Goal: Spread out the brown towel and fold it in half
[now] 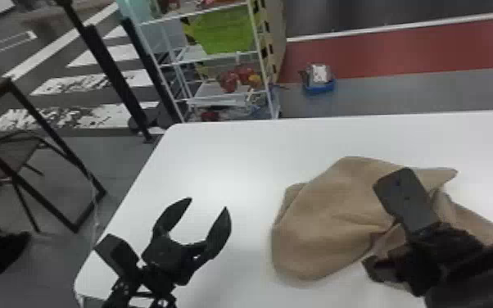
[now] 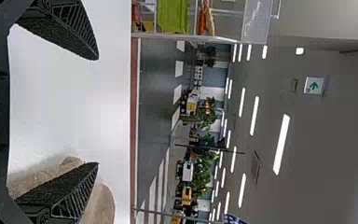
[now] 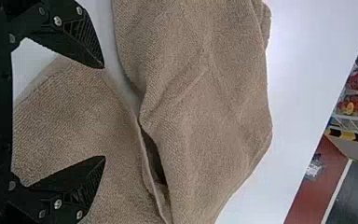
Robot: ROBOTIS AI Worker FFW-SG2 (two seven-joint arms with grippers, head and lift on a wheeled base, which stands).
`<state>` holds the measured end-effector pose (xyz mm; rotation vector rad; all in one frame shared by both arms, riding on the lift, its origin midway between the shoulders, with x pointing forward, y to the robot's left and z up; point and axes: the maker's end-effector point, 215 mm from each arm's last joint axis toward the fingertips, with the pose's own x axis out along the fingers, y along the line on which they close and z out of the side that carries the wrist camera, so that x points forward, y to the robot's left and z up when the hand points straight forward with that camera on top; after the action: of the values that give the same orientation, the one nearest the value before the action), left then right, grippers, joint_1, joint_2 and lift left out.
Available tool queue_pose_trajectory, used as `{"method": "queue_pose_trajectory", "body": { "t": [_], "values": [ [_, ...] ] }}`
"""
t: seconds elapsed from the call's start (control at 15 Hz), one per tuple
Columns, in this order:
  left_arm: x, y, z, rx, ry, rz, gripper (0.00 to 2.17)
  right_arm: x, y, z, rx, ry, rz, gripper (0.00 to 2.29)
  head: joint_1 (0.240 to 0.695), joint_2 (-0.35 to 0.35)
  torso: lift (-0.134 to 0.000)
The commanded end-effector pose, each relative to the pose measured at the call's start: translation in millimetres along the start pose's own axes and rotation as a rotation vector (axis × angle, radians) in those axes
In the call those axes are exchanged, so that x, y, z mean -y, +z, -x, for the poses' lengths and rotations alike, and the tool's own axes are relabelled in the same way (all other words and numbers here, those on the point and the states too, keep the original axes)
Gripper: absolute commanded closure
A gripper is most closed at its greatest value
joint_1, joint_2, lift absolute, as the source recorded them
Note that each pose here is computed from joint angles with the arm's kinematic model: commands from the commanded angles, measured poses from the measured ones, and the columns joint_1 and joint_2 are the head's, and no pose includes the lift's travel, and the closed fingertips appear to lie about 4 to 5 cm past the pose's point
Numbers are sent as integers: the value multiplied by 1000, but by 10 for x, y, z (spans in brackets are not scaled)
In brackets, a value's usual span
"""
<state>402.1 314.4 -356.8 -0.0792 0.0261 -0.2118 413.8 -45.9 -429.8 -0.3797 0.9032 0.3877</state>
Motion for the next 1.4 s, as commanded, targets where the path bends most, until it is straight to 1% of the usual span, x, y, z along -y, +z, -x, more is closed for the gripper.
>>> {"method": "queue_pose_trajectory", "body": {
  "t": [0.0,0.47,0.87,1.27,1.33],
  "values": [
    [-19,-7,6,0,5,2,73,-54,-18,-47,-16,-4,27,218,695,350,-134],
    [-45,-12,5,4,10,4,73,-81,-52,-218,-61,-27,89,218,695,350,-134],
    [-55,-12,4,4,12,3,73,-199,-16,-164,-42,-6,97,218,695,350,-134],
    [-51,-26,7,2,9,6,73,-196,-58,-227,-59,-17,115,218,695,350,-134],
    [-51,-26,7,2,9,6,73,-201,-57,-226,-59,-16,116,296,695,350,-134]
  ]
}}
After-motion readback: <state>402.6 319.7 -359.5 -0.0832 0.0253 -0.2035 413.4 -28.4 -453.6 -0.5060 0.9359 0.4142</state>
